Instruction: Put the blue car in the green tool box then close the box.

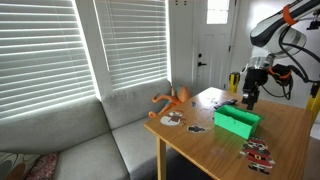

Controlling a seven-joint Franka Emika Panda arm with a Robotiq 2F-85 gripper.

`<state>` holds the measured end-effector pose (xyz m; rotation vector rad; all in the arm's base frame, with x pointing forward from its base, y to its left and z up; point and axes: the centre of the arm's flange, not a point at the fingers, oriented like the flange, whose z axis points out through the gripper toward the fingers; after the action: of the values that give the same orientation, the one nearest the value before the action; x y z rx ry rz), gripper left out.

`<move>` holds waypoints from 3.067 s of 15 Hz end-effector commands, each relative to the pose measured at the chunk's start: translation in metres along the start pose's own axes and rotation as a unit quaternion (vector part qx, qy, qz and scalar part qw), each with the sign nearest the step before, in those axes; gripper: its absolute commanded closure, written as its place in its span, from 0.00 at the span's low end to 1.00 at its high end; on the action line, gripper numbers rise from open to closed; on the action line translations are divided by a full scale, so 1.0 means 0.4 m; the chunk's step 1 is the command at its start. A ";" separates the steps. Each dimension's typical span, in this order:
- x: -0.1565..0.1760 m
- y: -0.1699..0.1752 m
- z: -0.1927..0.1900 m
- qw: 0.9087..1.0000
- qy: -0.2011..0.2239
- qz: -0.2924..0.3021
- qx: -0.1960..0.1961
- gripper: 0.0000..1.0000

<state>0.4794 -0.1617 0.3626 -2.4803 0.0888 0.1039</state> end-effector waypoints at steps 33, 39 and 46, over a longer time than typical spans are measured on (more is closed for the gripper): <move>0.047 -0.071 0.043 0.998 0.033 -0.053 0.031 0.00; 0.049 -0.105 0.024 0.996 0.039 -0.070 0.031 0.00; 0.044 -0.144 0.007 0.995 0.042 -0.086 0.036 0.00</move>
<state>0.5045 -0.1216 0.3812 -2.4417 -0.0563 -0.0521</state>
